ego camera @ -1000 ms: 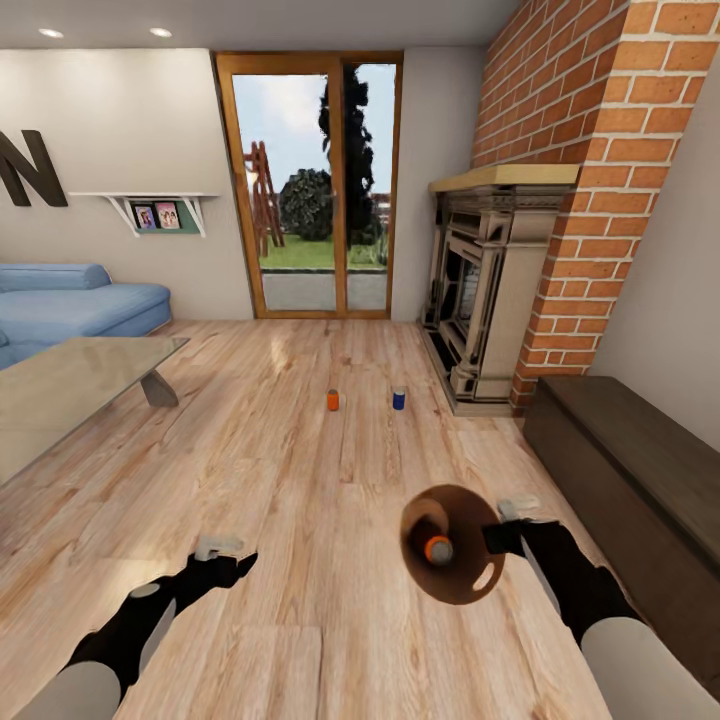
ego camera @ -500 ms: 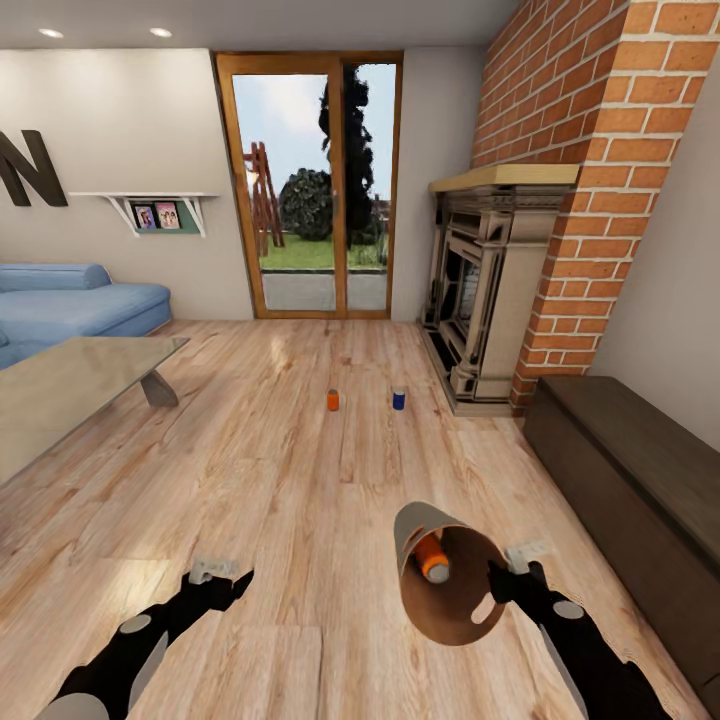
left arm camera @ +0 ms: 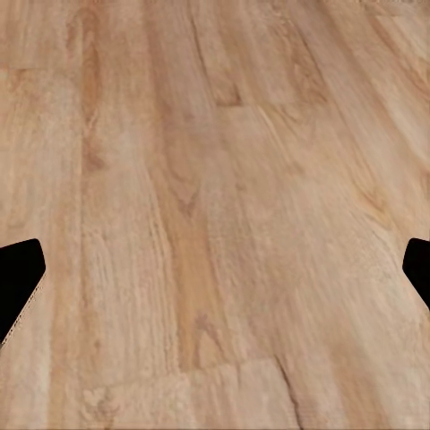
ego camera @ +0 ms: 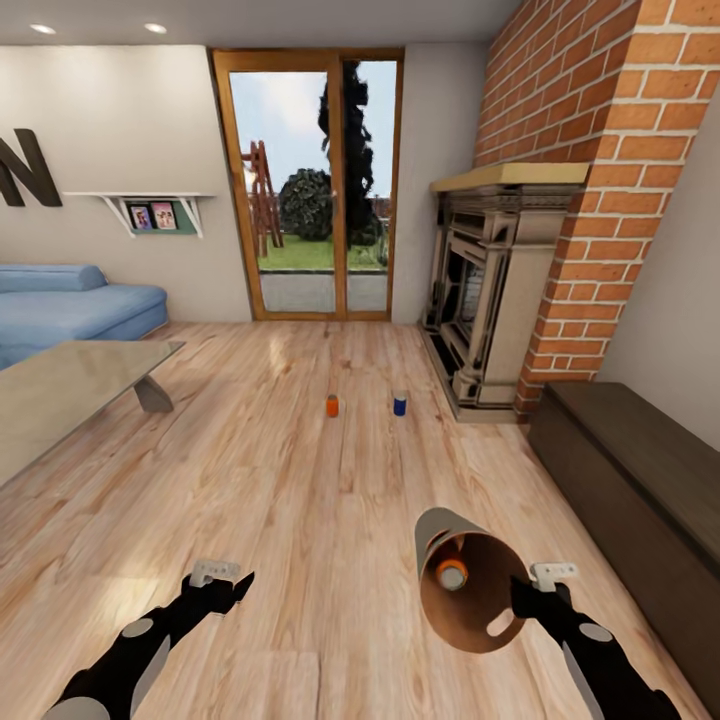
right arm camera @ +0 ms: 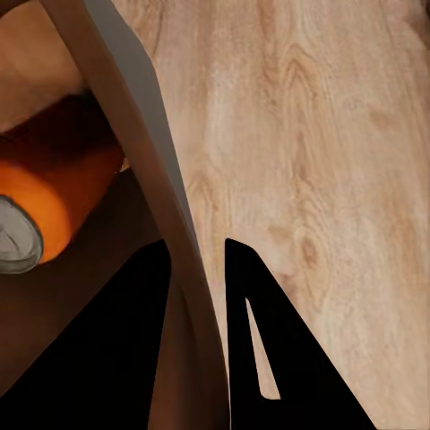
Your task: Put the three can of soda from the living room inside the tash can in the kitchen.
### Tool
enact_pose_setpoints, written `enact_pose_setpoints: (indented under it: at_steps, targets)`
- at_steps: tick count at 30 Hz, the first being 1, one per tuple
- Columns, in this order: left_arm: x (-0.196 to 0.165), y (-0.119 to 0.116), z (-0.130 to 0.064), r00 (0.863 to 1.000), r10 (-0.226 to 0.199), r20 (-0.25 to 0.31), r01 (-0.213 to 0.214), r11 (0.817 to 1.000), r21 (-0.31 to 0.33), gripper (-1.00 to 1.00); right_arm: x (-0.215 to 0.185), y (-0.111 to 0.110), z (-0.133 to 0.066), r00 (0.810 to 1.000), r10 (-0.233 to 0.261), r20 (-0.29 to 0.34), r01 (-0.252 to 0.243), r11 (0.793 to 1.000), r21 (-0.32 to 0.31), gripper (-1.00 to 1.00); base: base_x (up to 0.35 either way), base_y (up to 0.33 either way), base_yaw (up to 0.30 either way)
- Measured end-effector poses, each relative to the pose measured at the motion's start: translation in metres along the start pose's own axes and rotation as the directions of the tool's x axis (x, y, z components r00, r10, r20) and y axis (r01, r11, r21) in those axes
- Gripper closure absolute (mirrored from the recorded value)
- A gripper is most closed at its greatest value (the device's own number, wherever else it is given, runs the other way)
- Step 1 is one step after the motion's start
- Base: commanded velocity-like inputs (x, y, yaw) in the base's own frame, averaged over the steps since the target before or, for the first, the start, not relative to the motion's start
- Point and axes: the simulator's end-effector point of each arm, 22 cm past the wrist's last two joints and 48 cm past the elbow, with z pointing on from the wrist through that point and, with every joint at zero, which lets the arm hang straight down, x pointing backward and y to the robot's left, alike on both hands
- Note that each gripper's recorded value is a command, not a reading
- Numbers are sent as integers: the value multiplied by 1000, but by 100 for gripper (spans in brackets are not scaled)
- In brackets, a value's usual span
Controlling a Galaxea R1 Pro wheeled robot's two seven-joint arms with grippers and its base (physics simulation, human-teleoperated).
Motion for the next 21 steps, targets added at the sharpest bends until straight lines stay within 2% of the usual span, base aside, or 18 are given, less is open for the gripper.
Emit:
enact_pose_setpoints:
  at_steps: [21]
  targets:
    - [2,1,0,1000,7,-4,-7,1000,-12,-100,2,0,0,1000,7,-4,-7,1000,-1,100,326,0,0]
